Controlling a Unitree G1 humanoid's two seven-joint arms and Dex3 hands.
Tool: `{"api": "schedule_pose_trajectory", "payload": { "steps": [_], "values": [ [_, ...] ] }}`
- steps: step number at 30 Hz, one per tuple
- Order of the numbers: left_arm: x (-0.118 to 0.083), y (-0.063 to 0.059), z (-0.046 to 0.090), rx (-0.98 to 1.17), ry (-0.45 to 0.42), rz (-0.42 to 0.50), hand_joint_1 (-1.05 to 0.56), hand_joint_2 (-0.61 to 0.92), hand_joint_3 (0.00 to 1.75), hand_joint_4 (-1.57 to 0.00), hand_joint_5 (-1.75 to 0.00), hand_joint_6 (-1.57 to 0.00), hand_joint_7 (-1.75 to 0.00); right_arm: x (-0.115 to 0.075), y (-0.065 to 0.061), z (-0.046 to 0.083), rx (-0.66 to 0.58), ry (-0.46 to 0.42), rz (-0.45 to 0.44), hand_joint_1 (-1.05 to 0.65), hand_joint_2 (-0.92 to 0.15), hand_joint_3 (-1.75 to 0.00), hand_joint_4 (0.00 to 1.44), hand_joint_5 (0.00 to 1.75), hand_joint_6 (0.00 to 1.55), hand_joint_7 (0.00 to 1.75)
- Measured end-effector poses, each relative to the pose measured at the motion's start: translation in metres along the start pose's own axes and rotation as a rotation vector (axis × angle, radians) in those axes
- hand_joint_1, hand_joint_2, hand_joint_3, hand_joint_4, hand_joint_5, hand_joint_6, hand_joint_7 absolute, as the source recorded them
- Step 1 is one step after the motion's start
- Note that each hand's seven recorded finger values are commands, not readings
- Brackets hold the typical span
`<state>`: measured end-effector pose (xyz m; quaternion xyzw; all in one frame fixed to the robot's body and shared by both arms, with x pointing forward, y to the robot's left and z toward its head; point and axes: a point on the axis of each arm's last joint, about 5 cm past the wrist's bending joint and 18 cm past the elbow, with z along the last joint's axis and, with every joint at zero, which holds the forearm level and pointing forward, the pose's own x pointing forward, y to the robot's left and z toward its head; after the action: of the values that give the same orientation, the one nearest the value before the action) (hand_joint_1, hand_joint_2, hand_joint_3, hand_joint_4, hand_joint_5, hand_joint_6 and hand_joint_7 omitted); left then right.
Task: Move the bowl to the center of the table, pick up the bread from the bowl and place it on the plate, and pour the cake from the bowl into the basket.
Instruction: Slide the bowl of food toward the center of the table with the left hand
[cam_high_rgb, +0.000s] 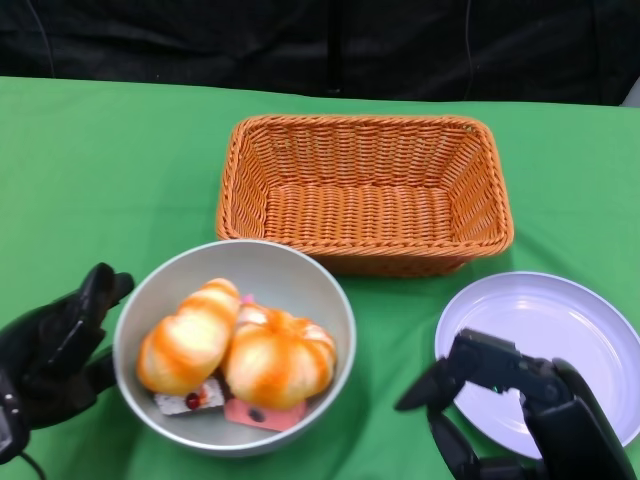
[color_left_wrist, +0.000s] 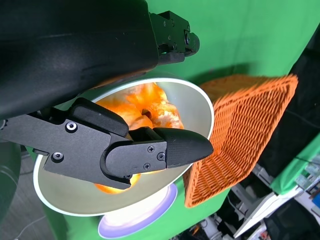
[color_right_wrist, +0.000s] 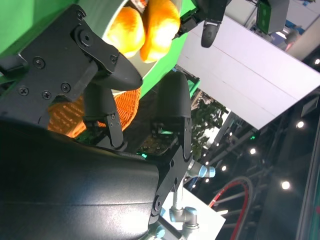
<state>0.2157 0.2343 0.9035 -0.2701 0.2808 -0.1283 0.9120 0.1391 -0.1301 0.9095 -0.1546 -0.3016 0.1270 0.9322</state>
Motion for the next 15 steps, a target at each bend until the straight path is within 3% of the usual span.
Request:
{"api": "schedule_pose_trajectory", "payload": {
  "steps": [7, 15],
  "values": [
    [0.007, -0.015, -0.01, -0.083, 0.008, -0.007, -0.76, 0.92, 0.6, 0.0, 0.0, 0.0, 0.0, 0.01, -0.005, 0.008, -0.078, 0.014, 0.064, -0.39, -0.76, -0.46, 0.18, 1.36, 0.24, 0.91],
    [0.011, -0.029, -0.015, -0.118, 0.025, -0.004, -0.78, 0.92, 0.62, 0.0, 0.0, 0.0, 0.0, 0.022, 0.0, 0.012, -0.187, -0.008, 0.145, -0.46, -0.91, -0.16, 0.11, 1.38, 0.15, 0.95]
  ]
}}
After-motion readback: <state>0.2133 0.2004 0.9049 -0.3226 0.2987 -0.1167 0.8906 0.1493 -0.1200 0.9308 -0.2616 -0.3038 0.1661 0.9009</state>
